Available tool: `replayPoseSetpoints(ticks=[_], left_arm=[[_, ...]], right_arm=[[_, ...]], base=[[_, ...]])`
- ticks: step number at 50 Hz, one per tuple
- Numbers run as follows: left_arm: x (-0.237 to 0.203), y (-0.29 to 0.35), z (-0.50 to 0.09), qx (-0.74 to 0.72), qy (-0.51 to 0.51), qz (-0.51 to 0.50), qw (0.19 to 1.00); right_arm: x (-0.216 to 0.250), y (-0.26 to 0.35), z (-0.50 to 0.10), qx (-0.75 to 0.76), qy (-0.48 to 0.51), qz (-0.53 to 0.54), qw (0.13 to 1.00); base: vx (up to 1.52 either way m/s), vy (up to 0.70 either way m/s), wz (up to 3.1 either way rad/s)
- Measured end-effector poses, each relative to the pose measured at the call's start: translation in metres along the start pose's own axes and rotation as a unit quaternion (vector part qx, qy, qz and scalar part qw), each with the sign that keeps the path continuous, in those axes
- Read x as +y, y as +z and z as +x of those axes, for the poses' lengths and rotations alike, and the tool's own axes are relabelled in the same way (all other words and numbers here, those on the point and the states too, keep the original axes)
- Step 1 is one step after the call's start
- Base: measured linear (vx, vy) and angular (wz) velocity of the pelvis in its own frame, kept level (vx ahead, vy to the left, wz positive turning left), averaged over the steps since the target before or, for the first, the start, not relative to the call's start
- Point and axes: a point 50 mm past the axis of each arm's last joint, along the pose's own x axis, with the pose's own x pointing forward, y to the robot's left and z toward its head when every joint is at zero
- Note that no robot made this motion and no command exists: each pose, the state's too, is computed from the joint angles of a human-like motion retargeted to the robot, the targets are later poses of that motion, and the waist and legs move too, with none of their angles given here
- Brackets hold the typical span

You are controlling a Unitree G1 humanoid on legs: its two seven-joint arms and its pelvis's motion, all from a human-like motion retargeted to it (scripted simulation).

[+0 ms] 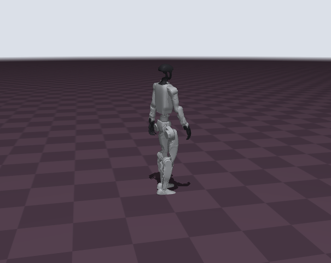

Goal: In place motions

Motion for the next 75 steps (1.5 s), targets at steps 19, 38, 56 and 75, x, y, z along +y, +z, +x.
replayPoseSetpoints(ticks=[19, 38, 56, 75], left_arm=[[-0.067, 0.346, -0.191, -0.61, -0.076, -0.007, 0.789], [-0.059, 0.266, -0.094, -0.457, -0.025, 0.009, 0.889], [-0.06, 0.048, 0.006, -0.116, -0.039, -0.088, 0.989], [-0.042, -0.181, -0.032, 0.224, -0.007, -0.065, 0.972]], right_arm=[[0.05, -0.244, -0.168, 0.459, -0.014, -0.014, 0.888], [0.087, -0.251, -0.183, 0.512, 0.025, 0.112, 0.851], [0.042, -0.124, -0.049, 0.23, 0.045, -0.01, 0.972], [0.003, 0.219, 0.001, -0.207, 0.061, 0.238, 0.947]], base=[[0.03, 0.18, 0.36], [0.08, -0.06, -0.35], [0.02, -0.08, -0.32], [-0.11, -0.18, -0.47]])
